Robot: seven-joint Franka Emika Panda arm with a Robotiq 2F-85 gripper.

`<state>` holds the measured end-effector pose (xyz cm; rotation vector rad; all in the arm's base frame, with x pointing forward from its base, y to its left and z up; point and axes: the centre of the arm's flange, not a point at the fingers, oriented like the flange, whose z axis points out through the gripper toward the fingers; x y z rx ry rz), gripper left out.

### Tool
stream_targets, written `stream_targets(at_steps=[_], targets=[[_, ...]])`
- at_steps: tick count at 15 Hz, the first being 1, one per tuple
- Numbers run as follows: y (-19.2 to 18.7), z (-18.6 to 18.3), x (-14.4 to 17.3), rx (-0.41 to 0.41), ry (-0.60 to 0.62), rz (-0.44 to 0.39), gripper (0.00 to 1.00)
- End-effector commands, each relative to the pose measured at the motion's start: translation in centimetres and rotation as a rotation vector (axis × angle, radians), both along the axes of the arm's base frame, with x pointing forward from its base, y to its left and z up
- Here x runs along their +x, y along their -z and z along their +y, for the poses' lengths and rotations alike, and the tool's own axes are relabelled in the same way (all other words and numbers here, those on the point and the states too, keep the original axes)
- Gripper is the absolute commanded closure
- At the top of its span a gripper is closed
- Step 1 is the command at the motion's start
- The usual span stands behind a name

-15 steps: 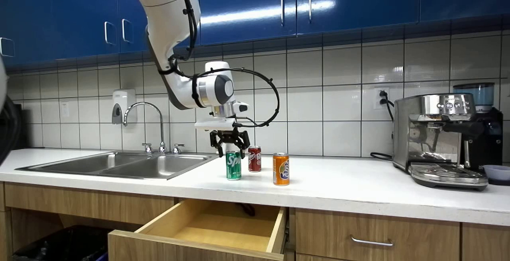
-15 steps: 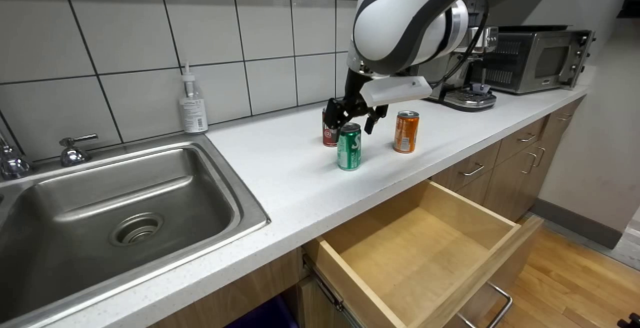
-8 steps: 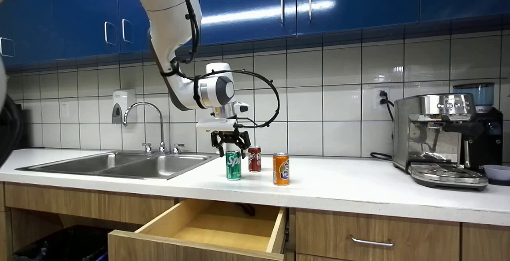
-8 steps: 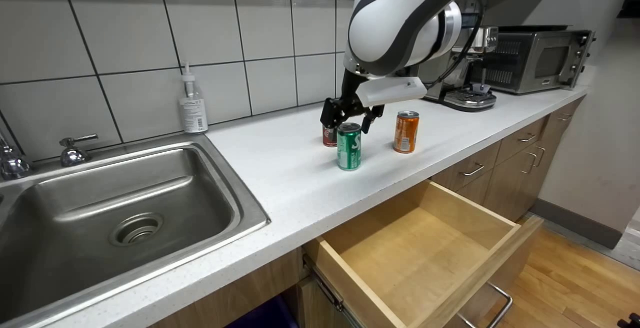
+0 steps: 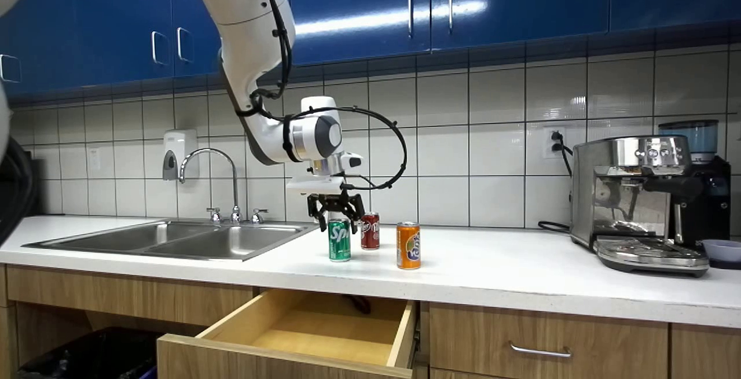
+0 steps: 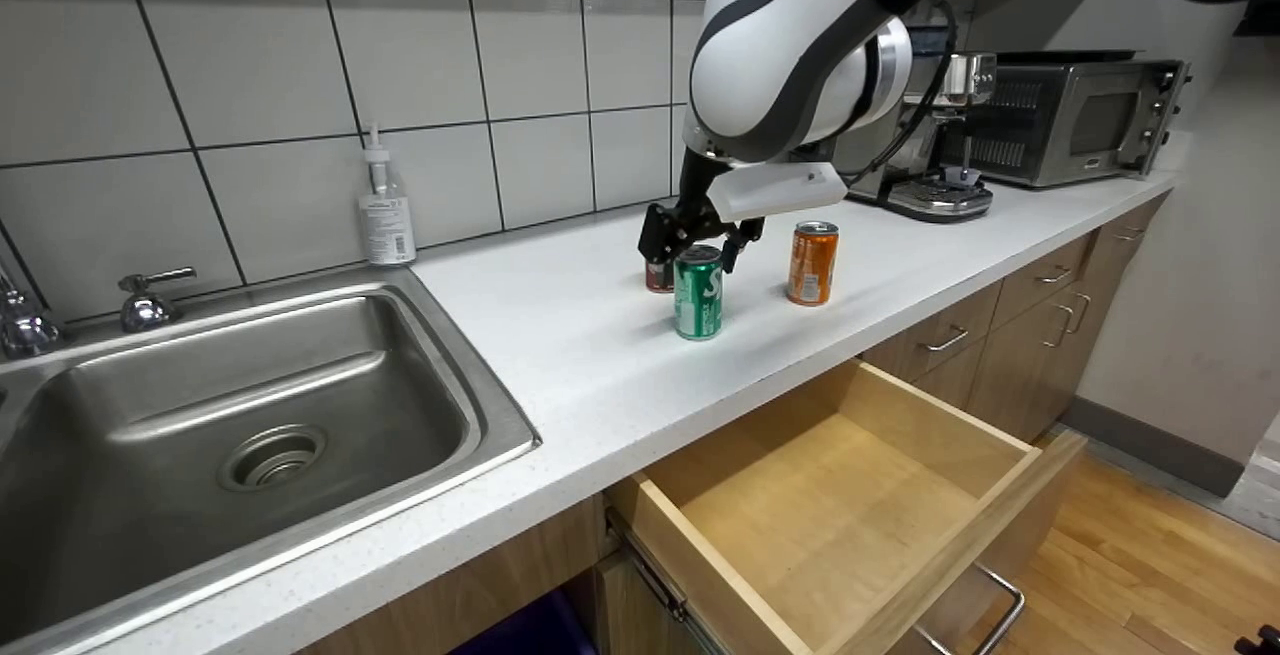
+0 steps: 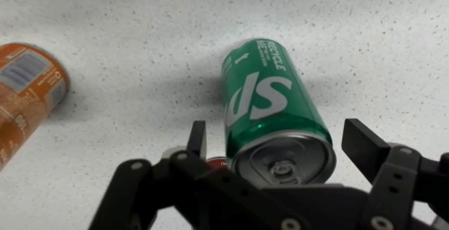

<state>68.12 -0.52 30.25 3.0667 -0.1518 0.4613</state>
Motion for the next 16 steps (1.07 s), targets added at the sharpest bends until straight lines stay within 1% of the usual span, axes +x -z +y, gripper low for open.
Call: stream_targets(at_steps=[1,2,3,5,6,9,16], targets=[[-0.3,-0.4,1.0,0.007,-0.009,0.011,0.28],[-0.2,-0.4,1.0,0.003,-0.005,0.009,0.34],[-0.2,-0.5,1.0,0.005,-0.004,0.008,0.44],[-0.2,-0.6,1.1,0.003,-0.002,0.008,0.60],[-0.1,-0.6,1.2,0.004,-0.002,0.009,0.62],[-0.2,-0.6,1.0,0.005,-0.003,0.008,0.62],[-1.7,-0.3,-0.9,-0.007,-0.008,-0.012,0.62]])
